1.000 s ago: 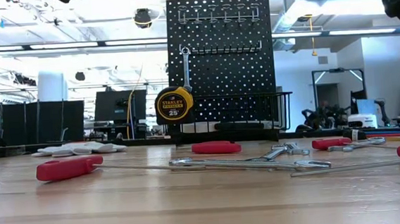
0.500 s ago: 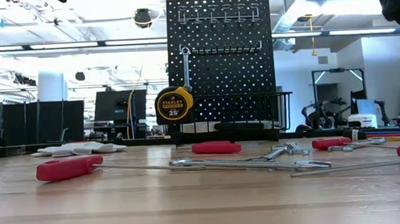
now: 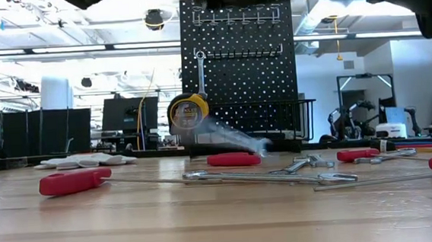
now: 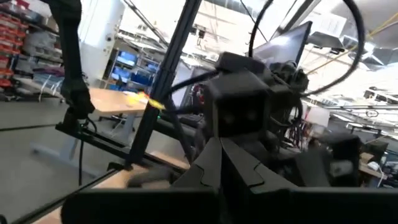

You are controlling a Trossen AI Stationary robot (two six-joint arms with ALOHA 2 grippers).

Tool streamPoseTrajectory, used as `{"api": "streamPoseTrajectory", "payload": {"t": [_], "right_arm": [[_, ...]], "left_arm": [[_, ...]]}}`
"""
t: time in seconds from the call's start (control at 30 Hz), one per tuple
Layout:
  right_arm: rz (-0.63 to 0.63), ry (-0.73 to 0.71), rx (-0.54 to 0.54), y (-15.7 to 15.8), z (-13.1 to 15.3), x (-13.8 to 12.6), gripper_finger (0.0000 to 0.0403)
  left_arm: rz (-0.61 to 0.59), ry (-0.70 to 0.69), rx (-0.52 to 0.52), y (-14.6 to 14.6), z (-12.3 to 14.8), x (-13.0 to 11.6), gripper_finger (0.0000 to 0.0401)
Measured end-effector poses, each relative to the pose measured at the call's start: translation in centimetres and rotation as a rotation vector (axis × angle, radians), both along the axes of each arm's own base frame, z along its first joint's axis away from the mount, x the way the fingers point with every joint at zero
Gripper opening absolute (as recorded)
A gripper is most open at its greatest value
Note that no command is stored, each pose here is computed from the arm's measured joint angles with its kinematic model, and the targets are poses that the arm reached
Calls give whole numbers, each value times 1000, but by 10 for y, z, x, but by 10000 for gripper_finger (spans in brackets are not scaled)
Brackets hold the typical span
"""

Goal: Hang tools onto peg board
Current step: Hang the silver wrench on the peg board

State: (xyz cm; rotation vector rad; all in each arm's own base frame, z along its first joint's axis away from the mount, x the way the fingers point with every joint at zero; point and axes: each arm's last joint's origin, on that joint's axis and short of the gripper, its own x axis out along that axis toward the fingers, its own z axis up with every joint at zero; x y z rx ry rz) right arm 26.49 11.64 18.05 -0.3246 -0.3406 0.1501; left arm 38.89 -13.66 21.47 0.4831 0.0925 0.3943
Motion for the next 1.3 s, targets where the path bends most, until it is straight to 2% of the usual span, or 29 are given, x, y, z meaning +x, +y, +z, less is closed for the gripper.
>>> {"api": "streamPoseTrajectory", "payload": {"t": [0.13, 0.27, 0.4, 0.53, 0.73, 0.87, 1.0, 1.13, 1.23, 1.3], "right_arm": [[-70, 53, 78, -9, -8, -3, 8], [-117, 155, 153, -23, -16, 5, 24], [-33, 340, 205, -37, -25, 25, 57], [86, 570, 216, -43, -26, 51, 99], [180, 773, 141, -34, -24, 89, 176], [308, 911, 75, -32, -30, 118, 216], [352, 1053, 21, -37, -42, 150, 218], [385, 1136, -126, -40, -50, 174, 207], [417, 1132, -238, -40, -54, 187, 196], [428, 1117, -273, -39, -57, 194, 189]], "left_arm": [[104, 82, 36, -4, -1, -7, 177], [191, 176, 44, -10, -2, -21, 177], [332, 231, 20, -16, -7, -41, 177], [466, 224, 23, -22, -11, -73, 177], [532, 94, -137, -12, -1, -131, 177], [540, 45, -204, -10, -1, -149, 178], [536, 45, -213, -13, -5, -153, 178], [529, 56, -206, -14, -5, -154, 178], [524, 64, -201, -16, -5, -155, 178], [523, 67, -202, -16, -5, -155, 178]]}}
